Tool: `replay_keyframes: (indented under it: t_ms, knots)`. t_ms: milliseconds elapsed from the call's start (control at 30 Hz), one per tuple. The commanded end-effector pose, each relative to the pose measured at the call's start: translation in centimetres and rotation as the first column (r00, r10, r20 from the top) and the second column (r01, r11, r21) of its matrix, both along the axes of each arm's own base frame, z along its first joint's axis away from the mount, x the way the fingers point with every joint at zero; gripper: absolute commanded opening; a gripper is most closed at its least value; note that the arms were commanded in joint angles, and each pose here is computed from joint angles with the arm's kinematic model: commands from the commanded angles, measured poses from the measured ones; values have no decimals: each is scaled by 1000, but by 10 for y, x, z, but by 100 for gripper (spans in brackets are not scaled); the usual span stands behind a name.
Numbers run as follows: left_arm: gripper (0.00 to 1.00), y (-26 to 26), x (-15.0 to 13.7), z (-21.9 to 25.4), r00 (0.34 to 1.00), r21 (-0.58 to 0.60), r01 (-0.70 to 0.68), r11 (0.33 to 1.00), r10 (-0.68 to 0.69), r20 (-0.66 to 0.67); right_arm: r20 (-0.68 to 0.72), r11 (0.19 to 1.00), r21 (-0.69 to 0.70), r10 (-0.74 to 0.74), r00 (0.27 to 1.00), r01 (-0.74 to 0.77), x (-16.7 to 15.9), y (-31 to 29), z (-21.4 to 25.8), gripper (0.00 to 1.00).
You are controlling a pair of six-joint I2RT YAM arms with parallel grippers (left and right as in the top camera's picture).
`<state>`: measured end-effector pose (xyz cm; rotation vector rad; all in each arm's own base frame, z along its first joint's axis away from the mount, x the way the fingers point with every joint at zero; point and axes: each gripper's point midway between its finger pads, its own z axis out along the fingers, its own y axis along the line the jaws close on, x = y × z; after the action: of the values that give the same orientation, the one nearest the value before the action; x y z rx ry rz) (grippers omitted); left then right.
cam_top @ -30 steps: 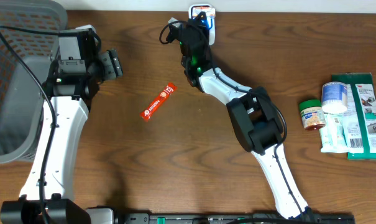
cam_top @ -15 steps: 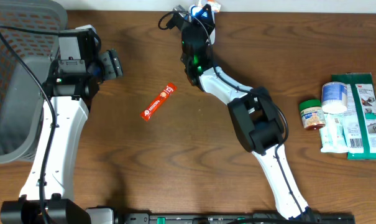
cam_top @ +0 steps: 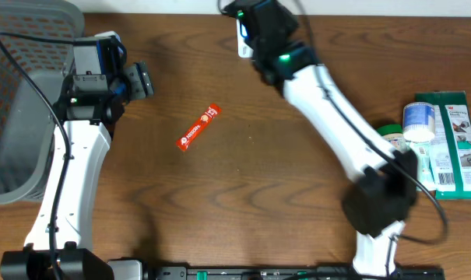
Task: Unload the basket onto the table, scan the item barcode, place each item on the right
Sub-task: 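Carry the juice box to the right edge and set it down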
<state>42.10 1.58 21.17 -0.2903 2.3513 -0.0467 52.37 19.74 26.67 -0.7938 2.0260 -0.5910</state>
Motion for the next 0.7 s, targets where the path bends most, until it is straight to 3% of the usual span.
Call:
replay_keyframes:
  t_ms: [0,167,400,567,667]
  knots:
    - [83,2,1,-3,1000,8,-10,1000,10,-7,-67,957,287,-32,997,50,-31,-18,32,1]
    - [83,2,1,-3,1000,8,-10,1000,10,-7,-290,925,339,-73,954,174,-95,-63,30,1]
    - [83,2,1,-3,1000,7,-10,1000,10,-7,-564,801,225,-357,745,554,-163,-159,0,1]
    - [83,2,1,-3,1000,7,-10,1000,10,-8,-617,653,169,-514,596,738,-179,-218,-17,1]
    - [83,2,1,-3,1000,7,-10,1000,10,-8,-612,483,86,-665,428,872,-202,-267,-26,1]
